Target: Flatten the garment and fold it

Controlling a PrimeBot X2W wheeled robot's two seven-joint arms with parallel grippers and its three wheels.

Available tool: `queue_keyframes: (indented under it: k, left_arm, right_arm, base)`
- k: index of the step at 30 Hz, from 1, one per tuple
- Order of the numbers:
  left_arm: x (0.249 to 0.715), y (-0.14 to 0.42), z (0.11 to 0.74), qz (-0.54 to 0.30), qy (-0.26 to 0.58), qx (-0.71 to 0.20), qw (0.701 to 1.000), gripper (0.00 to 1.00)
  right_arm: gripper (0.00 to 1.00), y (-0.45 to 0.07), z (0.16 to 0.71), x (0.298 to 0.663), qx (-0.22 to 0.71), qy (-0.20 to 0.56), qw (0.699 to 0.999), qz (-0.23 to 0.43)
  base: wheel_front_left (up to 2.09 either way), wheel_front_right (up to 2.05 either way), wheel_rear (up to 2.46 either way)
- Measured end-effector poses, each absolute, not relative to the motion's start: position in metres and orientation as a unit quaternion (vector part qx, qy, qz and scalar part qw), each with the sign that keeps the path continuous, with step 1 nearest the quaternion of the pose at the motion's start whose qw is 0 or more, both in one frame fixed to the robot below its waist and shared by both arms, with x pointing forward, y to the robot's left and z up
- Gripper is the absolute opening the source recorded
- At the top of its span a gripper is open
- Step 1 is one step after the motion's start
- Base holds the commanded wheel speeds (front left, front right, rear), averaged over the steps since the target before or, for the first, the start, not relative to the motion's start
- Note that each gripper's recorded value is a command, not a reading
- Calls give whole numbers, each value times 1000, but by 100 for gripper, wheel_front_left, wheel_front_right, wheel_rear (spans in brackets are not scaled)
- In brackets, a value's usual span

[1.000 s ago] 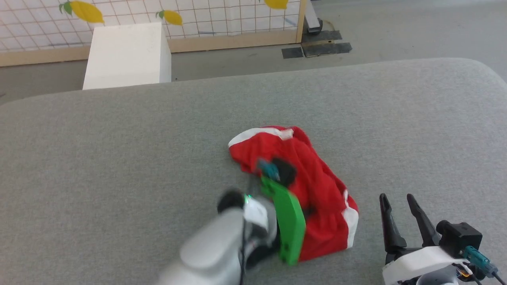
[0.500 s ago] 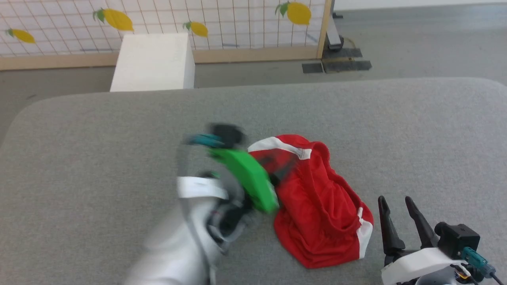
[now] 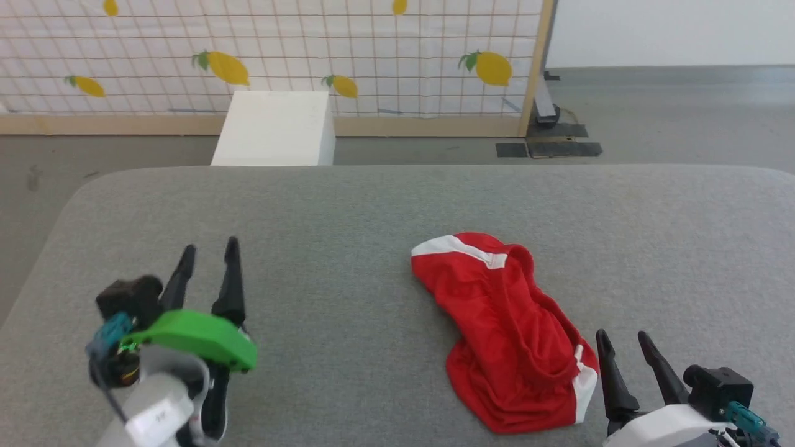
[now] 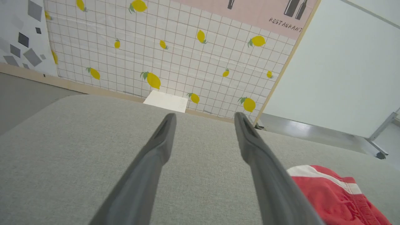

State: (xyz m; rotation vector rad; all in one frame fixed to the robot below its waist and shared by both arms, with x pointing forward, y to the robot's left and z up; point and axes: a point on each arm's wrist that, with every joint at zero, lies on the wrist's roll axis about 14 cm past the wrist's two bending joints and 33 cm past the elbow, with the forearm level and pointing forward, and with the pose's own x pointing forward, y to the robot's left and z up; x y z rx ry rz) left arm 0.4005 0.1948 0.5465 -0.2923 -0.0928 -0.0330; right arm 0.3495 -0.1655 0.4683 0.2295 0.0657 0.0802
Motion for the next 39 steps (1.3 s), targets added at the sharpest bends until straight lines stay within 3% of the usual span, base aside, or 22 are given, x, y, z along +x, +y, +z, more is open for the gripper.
queue_keyframes:
  k: [11,22,28,39]
  left_arm:
    - [351,193,518,10,-34,-130,991,100]
    - [357,184,503,2,-14,-129,992,100]
    - [367,185,504,7,-17,-137,990,100]
    - [370,200,488,34,1,-141,989,100]
  right_arm:
    - [100,-146,462,361,108,82,988,74]
    - [100,-90,476,436,38,188,969,158]
    - [100,-64,449,450,-12,275,942,192]
    - [100,-53,411,462,-25,330,922,201]
  base:
    - [0,0,0]
    - [0,0,0]
    - [0,0,0]
    - [0,0,0]
